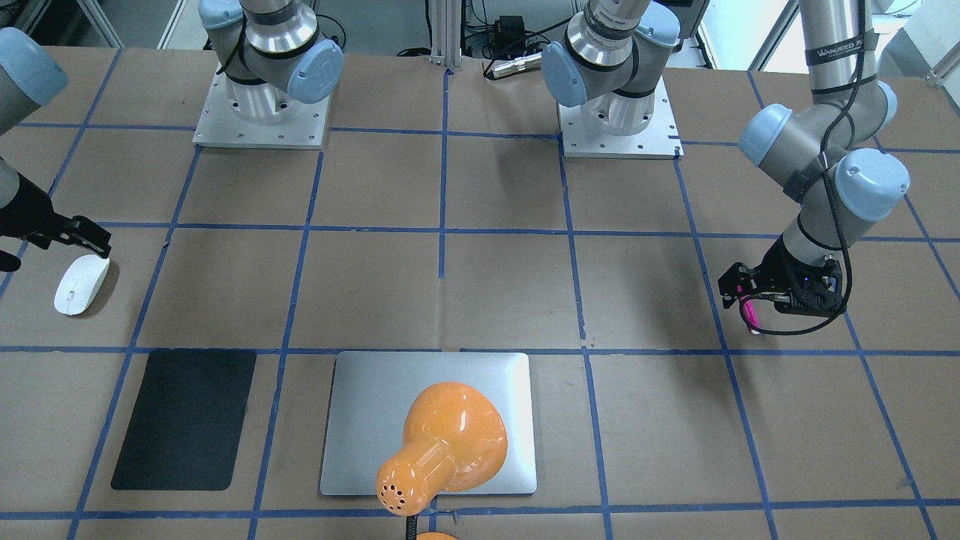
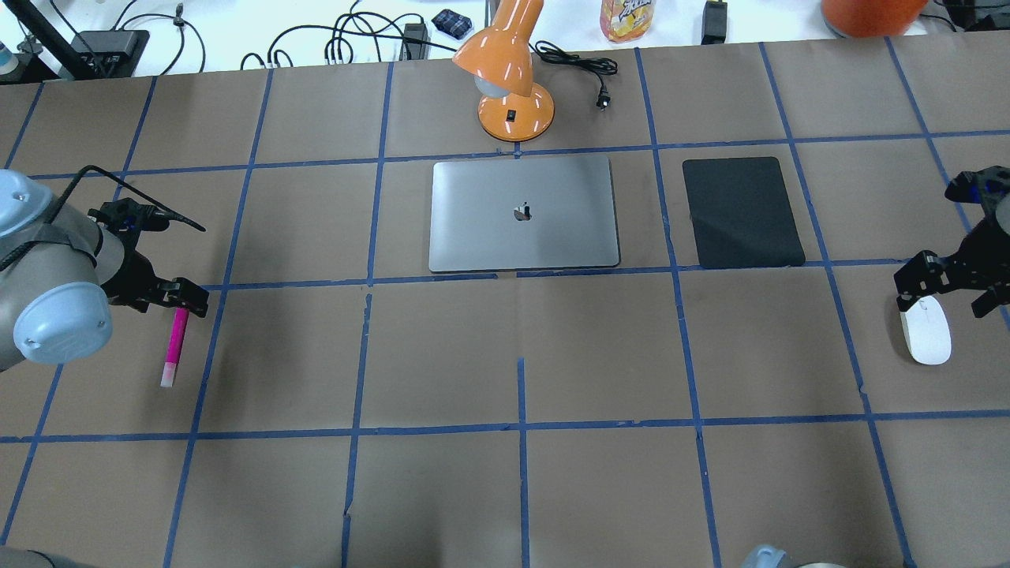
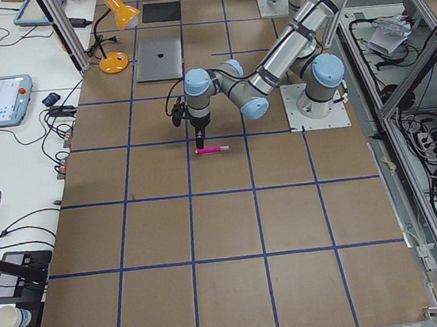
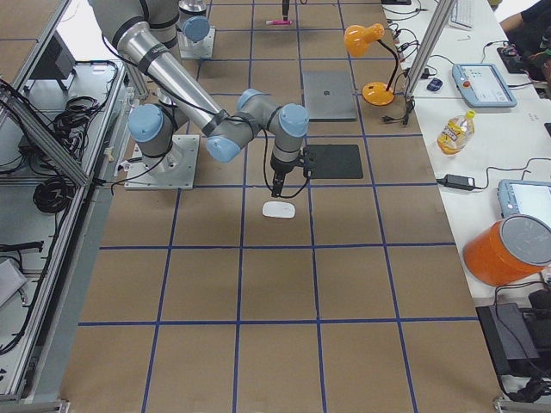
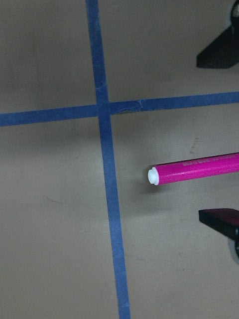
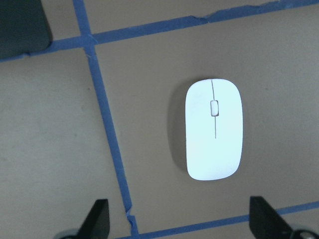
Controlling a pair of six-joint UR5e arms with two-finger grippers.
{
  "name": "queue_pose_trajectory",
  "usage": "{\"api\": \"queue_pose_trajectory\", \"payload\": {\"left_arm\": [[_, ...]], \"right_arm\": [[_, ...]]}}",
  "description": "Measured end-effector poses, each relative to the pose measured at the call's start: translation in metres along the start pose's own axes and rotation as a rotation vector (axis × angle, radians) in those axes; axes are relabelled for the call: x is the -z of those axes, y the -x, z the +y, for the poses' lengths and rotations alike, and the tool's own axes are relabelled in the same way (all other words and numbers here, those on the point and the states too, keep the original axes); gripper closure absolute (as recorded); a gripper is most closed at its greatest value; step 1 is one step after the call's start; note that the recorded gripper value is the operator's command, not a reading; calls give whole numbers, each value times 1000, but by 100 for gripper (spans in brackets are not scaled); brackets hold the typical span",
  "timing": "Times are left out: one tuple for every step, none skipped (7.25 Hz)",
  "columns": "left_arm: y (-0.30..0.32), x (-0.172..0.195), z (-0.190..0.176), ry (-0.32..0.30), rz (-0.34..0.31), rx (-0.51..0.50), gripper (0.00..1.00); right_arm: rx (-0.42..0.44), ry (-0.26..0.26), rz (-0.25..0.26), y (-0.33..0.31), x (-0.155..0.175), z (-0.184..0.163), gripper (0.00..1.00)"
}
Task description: Place pen and mouse around notebook
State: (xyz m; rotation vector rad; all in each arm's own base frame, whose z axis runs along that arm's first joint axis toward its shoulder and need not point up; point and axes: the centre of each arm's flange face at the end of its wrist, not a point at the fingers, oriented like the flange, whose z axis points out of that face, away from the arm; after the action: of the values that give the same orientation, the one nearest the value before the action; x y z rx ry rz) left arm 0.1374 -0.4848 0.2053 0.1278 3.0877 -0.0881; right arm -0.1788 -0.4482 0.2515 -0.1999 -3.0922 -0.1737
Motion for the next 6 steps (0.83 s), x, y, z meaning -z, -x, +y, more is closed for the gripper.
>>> {"api": "queue_pose_trajectory", "payload": {"left_arm": [[12,-10,6,2,-1,84,0],[26,-18,13,11,5,164,0],[32,-25,18,24,11,221,0],[32,-31,22,40,16,252,9],[26,-34,24,51,21,256,21],[20,-36,24,54,25,247,46]], "right_arm": [[27,-21,7,-6,-15,5,0],[42,-34,10,-13,-27,3,0],[51,-42,8,-19,-39,-3,0],[56,-44,4,-24,-50,-7,0],[51,-40,-2,-31,-60,-11,0],[45,-33,-9,-38,-68,-15,0]]}}
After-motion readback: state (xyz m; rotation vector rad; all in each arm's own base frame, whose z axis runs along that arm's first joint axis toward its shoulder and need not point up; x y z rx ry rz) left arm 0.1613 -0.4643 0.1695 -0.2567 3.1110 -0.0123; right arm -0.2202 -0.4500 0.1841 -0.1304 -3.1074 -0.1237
